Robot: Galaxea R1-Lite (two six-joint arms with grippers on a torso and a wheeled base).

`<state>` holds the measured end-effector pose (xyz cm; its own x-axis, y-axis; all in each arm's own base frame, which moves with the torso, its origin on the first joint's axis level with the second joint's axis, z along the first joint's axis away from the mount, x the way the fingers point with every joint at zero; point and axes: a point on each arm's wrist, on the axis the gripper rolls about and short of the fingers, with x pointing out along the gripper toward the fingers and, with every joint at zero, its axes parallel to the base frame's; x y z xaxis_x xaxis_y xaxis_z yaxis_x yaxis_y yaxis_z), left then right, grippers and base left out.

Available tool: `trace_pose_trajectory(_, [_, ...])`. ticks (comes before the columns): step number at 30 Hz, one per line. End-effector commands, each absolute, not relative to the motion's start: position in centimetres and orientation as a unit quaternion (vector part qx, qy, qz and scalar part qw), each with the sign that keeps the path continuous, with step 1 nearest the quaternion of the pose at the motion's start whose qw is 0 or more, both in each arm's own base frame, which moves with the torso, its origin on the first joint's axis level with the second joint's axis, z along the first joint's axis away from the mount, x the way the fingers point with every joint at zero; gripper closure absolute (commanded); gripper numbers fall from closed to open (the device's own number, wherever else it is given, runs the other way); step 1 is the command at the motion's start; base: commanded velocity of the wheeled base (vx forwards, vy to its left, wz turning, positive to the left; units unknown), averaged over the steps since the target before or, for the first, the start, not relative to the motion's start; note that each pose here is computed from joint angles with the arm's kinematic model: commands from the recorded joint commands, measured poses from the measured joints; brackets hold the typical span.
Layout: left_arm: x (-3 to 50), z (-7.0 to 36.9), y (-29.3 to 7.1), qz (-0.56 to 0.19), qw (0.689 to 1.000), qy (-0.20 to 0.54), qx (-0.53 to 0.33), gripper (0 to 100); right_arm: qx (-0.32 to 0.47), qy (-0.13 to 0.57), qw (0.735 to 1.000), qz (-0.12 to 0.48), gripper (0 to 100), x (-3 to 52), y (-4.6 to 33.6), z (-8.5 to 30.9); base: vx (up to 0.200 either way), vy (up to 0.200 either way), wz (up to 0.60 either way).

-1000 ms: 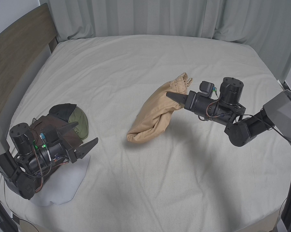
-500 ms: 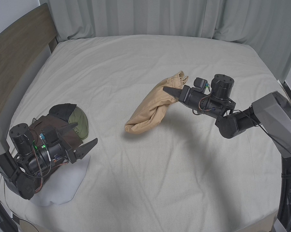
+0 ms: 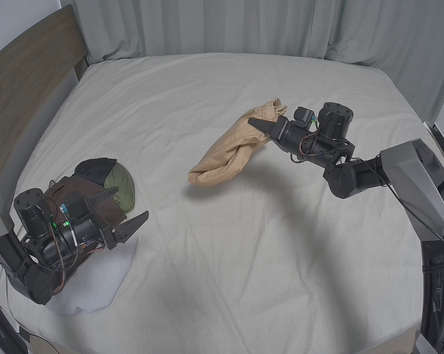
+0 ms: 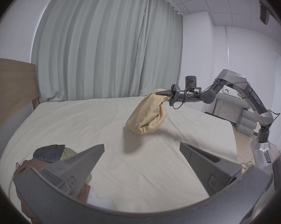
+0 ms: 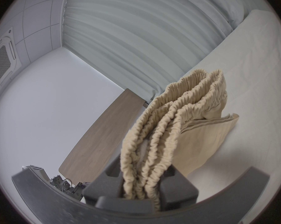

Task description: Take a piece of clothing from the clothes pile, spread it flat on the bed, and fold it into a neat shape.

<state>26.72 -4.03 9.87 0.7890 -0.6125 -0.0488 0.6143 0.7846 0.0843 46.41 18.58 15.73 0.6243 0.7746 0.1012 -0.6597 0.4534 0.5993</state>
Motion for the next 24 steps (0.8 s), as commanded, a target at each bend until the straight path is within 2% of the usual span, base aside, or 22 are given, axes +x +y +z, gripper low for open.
trace_pose_trajectory(1, [26.8,9.9,-4.0,-0.325,0.945,0.008,0.048,0,0.308,0.093,0.848,0.42,100,47.3,18.6,14.8,0.0,0.0,0.0])
trace_pose_trajectory(11, [26.7,9.9,-4.0,-0.325,0.945,0.008,0.048,0,0.313,0.121,0.854,0.397,100,48.4,18.5,10.9,0.0,0.0,0.0])
trace_pose_trajectory(24, [26.7,9.9,-4.0,-0.33,0.943,0.009,0.048,0,0.305,0.169,0.858,0.378,100,46.6,17.6,7.7,0.0,0.0,0.0])
